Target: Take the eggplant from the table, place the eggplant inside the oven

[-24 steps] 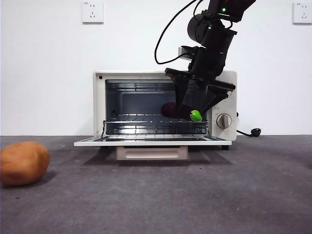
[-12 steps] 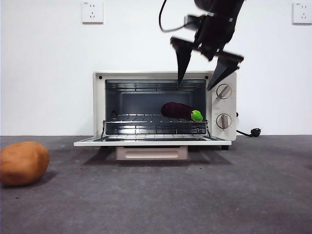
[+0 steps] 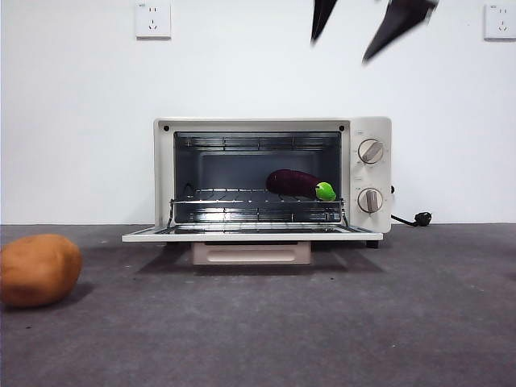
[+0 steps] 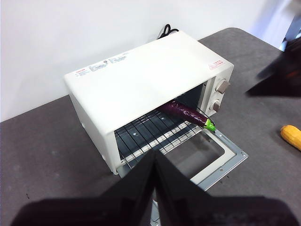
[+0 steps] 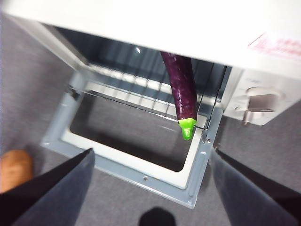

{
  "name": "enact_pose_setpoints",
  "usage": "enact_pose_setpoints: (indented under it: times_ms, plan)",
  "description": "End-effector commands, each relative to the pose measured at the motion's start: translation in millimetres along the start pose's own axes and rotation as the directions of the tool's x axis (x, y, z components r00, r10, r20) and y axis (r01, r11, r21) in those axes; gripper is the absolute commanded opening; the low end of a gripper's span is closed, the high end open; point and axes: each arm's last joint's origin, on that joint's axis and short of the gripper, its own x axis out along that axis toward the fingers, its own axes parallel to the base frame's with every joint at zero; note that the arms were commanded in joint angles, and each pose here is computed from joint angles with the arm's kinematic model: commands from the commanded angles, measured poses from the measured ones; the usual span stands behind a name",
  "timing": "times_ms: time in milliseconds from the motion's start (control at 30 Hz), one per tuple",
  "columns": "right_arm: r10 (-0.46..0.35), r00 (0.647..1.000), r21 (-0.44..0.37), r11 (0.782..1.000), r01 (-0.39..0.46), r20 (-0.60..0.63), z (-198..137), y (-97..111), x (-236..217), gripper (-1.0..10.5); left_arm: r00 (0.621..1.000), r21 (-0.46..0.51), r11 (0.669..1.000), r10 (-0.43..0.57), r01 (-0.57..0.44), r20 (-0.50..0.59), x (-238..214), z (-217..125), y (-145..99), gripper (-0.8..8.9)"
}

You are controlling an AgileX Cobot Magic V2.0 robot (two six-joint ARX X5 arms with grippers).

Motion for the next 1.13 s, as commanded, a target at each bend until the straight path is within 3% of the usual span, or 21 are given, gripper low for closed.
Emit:
enact_pose_setpoints:
  times_ms: [33,400,700,967,1133]
  plan:
    - [0.015,0.998,-0.033,0.999,-0.013,0.066,-3,6,-37,4.1,1.000,0.010,1.000,-0.002,0.002,-0.009,3,-2,0,-0.06]
    - [0.041,0.952,-0.076,0.997,-0.019,0.305,-43,18,-167,4.1,1.000,0.009,1.000,-0.002,0.002,-0.009,3,-2,0,-0.06]
    - [0.056,0.907,-0.093,0.996,-0.018,0.417,-72,22,-220,4.0,1.000,0.011,1.000,0.001,-0.001,-0.007,3,-1,1,-0.06]
    - [0.068,0.906,-0.109,0.994,-0.024,0.418,-86,23,-235,1.1,0.998,0.032,0.999,0.028,-0.026,-0.049,18,-3,7,-0.06]
    - [0.100,0.915,-0.126,0.990,-0.054,0.390,-92,24,-237,0.9,0.994,0.015,1.000,0.015,-0.013,-0.108,44,-6,15,-0.06]
